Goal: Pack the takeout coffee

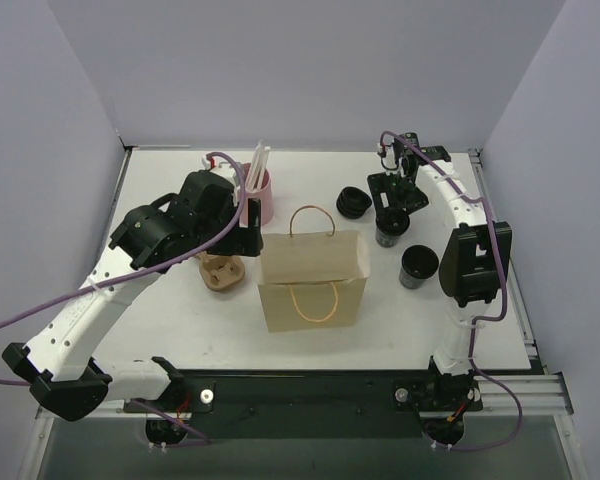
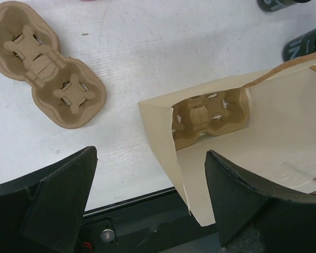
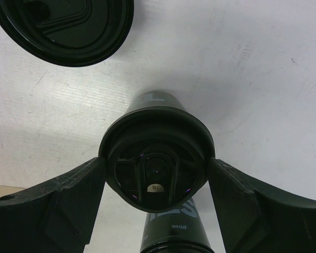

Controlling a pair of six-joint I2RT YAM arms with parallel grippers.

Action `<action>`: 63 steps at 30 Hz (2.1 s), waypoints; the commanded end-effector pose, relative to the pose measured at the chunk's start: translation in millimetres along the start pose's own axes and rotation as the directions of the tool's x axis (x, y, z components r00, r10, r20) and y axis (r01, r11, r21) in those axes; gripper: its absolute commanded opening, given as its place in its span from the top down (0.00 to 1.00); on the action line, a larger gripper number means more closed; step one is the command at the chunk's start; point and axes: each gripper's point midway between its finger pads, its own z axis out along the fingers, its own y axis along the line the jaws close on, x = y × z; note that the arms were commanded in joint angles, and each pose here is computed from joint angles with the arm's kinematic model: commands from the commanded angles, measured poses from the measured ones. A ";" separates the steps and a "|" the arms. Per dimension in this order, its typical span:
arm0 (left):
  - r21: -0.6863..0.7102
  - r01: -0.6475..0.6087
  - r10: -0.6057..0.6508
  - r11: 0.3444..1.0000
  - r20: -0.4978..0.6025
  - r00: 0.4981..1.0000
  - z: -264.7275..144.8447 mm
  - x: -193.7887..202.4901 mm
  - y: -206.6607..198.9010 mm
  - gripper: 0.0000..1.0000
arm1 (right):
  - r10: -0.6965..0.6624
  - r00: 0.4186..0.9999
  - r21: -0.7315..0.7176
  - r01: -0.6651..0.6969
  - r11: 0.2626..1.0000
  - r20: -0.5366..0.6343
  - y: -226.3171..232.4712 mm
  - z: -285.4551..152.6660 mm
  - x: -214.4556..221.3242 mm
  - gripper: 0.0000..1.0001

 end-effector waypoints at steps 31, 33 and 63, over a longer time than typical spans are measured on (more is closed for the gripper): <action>0.053 0.023 -0.024 0.998 0.020 1.000 -3.8 -2.1 -3.5 0.12 | 0.005 1.000 0.035 -0.005 0.999 -0.013 -2.6 -21.6 3.1 0.20; 0.053 0.022 -0.023 0.998 0.019 1.000 -3.4 -1.7 -3.2 0.11 | 0.005 1.000 0.036 -0.005 0.999 -0.018 -2.1 -20.4 4.3 0.20; 0.080 0.024 -0.023 0.997 -0.015 1.000 20.7 -4.7 -18.0 0.29 | 0.065 0.997 0.114 -0.060 0.992 -0.037 -9.3 -34.0 13.8 0.46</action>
